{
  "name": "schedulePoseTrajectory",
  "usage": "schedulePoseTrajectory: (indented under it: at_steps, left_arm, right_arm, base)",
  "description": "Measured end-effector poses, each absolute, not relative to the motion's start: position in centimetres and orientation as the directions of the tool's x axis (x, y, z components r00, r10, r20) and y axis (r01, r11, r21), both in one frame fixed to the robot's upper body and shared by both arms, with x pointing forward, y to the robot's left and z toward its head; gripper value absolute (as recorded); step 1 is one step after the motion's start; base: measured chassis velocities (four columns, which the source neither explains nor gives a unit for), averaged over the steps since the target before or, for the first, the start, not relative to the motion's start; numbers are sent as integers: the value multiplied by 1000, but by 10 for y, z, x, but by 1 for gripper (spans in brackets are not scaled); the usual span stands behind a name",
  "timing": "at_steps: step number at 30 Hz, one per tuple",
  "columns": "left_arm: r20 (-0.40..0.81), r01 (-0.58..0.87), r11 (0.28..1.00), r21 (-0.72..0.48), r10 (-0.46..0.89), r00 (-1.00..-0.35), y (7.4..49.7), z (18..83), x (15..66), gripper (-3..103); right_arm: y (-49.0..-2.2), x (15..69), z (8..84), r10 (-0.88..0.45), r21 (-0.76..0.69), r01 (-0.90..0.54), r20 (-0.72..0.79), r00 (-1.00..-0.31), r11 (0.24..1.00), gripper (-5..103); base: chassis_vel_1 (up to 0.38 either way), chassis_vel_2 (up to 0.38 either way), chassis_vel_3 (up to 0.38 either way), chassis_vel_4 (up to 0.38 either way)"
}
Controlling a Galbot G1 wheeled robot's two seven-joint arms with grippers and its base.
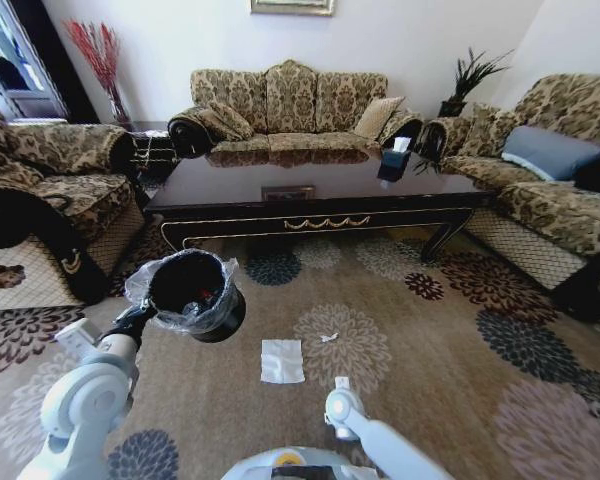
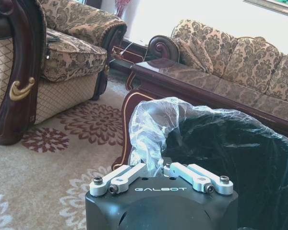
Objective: Move to the front of the table and pick up the trash from the floor, then place it into the trash bin.
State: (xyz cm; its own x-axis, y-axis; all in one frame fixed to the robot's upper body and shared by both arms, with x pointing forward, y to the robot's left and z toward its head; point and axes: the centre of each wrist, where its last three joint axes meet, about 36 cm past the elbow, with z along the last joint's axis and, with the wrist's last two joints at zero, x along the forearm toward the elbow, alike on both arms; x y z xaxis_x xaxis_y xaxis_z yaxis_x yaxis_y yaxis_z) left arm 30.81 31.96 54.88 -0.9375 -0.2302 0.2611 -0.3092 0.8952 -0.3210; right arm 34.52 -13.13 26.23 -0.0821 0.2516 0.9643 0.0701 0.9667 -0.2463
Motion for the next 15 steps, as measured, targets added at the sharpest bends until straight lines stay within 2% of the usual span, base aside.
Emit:
schedulePoseTrajectory:
  at_steps: [3,4,6,9,10,12,13,15]
  left_arm:
    - [261,-309,896,-319,-230,-938,320,549,308,3]
    - [260,-309,896,-318,-230,-938,320,549,308,3]
    - [260,-308,897,-318,-230,-938,320,549,308,3]
    - [258,-308,897,-317,-231,-938,320,550,309,3]
    - [258,-308,897,-317,-231,-938,320,550,309,3]
    - [258,-308,897,-316,-231,-938,320,549,309,3]
    - [258,-308,897,-316,-231,-938,320,549,309,3]
    - [259,-309,897,-316,-232,-938,320,549,309,3]
  right_arm:
    - [-131,345,259,247,-241,77,966,-75,967,102]
    - [-132,346,258,246,-240,79,966,-76,967,98]
    - [-133,346,257,243,-237,80,967,-79,968,98]
    - [-134,346,258,234,-227,82,969,-85,970,83]
    - [-134,346,258,234,-227,82,969,-85,970,83]
    - [-134,346,259,233,-226,83,969,-88,971,74]
    - [-134,346,259,233,-226,83,969,-88,971,74]
    - [-134,345,259,232,-225,84,968,-92,971,67]
  base:
    - [0,0,0,0]
    - [0,0,0,0]
    - [0,0,0,0]
    - [0,0,0,0]
    - [0,0,0,0]
    - [0,0,0,0]
    - [0,0,0,0]
    - [0,0,0,0]
